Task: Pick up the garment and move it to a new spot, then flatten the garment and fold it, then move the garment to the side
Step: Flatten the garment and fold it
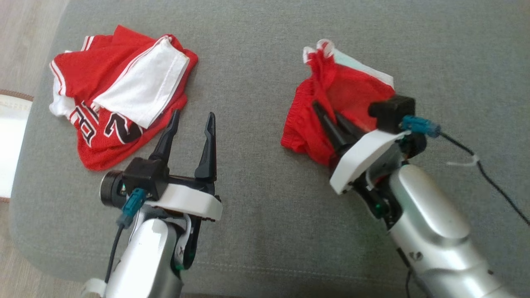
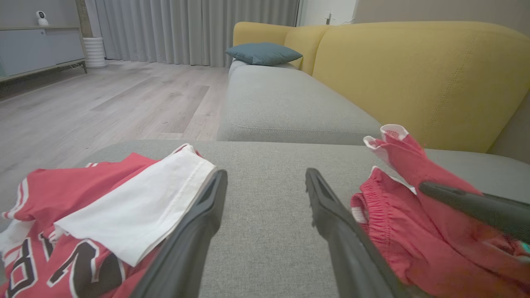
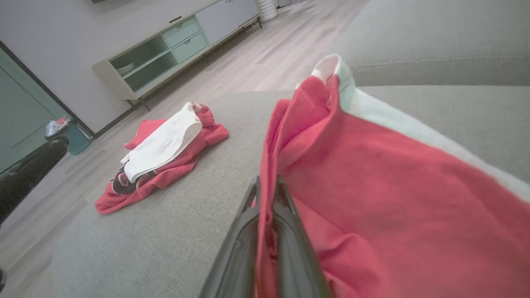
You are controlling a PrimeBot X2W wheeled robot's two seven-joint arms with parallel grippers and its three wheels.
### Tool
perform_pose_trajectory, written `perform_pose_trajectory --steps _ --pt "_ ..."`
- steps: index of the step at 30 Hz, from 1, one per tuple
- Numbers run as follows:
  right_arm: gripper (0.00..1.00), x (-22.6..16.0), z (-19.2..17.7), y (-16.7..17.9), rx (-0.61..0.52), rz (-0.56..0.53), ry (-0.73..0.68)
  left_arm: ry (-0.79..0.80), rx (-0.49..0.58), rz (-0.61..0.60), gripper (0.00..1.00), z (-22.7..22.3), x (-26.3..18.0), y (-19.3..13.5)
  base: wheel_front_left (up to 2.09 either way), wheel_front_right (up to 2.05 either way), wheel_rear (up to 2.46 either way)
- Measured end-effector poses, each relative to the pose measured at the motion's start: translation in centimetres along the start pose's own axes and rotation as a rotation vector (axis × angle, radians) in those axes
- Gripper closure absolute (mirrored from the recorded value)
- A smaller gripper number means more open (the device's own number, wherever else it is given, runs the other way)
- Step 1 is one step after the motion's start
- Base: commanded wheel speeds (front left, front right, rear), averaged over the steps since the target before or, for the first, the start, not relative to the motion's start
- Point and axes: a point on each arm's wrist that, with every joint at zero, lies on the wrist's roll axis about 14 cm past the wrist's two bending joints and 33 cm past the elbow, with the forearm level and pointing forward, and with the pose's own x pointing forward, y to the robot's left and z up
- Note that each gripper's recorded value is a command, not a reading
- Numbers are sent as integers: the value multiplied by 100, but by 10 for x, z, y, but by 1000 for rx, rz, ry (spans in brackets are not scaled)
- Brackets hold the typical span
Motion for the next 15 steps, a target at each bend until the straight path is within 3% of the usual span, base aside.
perform_pose_trajectory --steps 3,4,5,11,15 --pt "100 3 -10 5 20 13 16 5 1 4 0 -2 0 1 0 0 0" --pt "64 4 -12 5 24 12 15 7 1 5 0 -3 0 2 0 0 0" --pt "0 3 -13 5 26 11 12 8 0 4 0 -3 0 1 0 0 0" --pt "0 1 10 21 7 62 -121 8 0 2 0 -3 2 -1 0 0 0" --pt "0 -7 38 10 -34 39 -232 4 8 -3 0 -2 2 -2 0 0 0"
